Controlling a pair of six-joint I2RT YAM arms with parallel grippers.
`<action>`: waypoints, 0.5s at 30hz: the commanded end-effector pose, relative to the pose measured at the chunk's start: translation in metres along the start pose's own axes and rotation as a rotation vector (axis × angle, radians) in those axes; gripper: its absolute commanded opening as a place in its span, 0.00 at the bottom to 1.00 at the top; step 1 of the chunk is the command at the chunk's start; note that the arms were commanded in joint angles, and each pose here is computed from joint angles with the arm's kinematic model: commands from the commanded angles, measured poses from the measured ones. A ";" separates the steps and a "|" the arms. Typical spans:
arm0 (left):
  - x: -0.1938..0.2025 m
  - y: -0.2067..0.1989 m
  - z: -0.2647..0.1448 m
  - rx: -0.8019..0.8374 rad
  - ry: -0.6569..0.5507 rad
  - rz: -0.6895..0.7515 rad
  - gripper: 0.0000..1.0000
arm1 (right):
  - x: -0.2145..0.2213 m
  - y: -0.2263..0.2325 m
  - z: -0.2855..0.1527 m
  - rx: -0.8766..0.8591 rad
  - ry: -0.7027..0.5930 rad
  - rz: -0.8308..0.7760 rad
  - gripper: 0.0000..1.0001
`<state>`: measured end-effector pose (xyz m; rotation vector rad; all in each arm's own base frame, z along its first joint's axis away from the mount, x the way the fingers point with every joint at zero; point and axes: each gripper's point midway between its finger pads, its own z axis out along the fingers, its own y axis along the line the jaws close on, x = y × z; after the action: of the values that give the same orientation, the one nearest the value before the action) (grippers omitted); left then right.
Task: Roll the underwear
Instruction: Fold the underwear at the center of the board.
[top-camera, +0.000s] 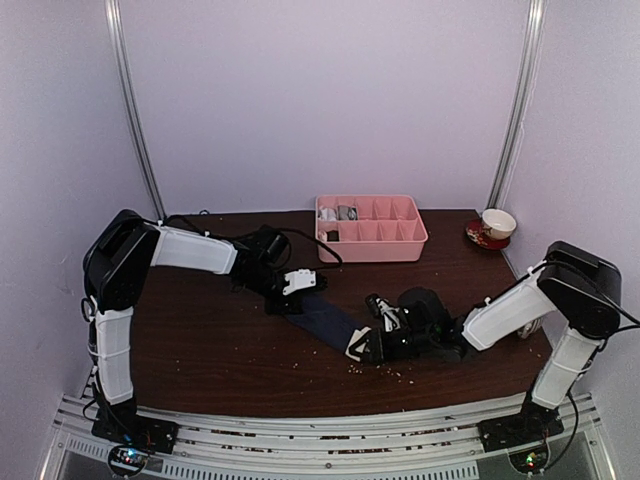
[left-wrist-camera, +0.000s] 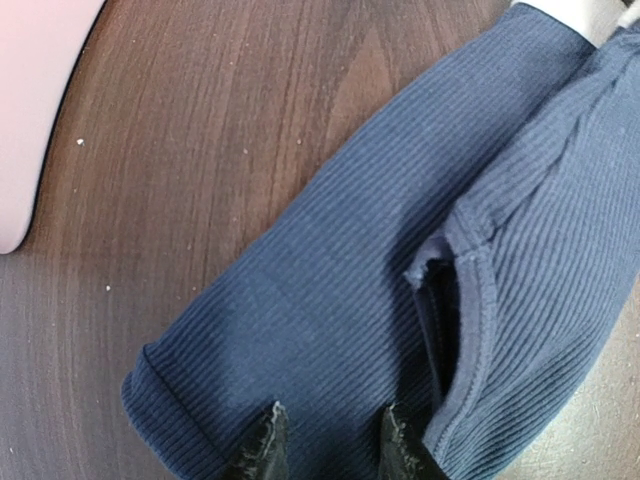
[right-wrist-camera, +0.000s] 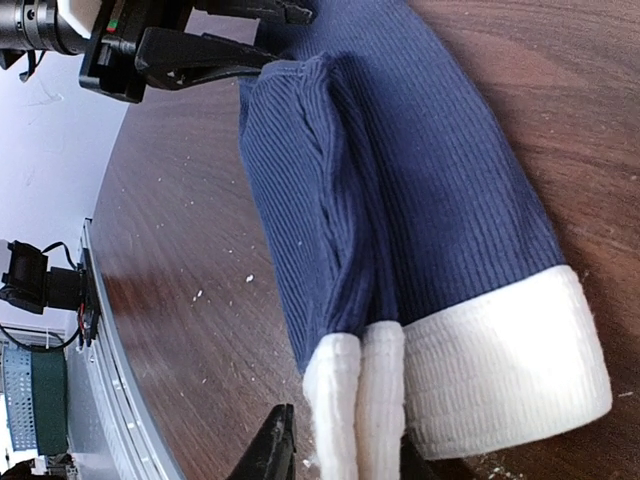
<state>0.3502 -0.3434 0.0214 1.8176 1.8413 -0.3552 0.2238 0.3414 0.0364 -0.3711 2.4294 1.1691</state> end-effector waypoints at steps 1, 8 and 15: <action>0.014 -0.002 0.006 0.008 0.037 -0.001 0.31 | -0.020 -0.001 -0.009 0.055 -0.069 -0.014 0.25; 0.014 -0.003 0.006 0.007 0.038 0.003 0.30 | -0.035 0.010 -0.020 0.058 -0.112 -0.059 0.26; 0.013 -0.003 0.006 0.011 0.035 0.001 0.29 | -0.034 -0.001 -0.010 0.110 -0.091 -0.047 0.23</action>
<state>0.3502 -0.3433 0.0213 1.8211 1.8380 -0.3539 0.2407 0.3373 0.0642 -0.3560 2.3645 1.0759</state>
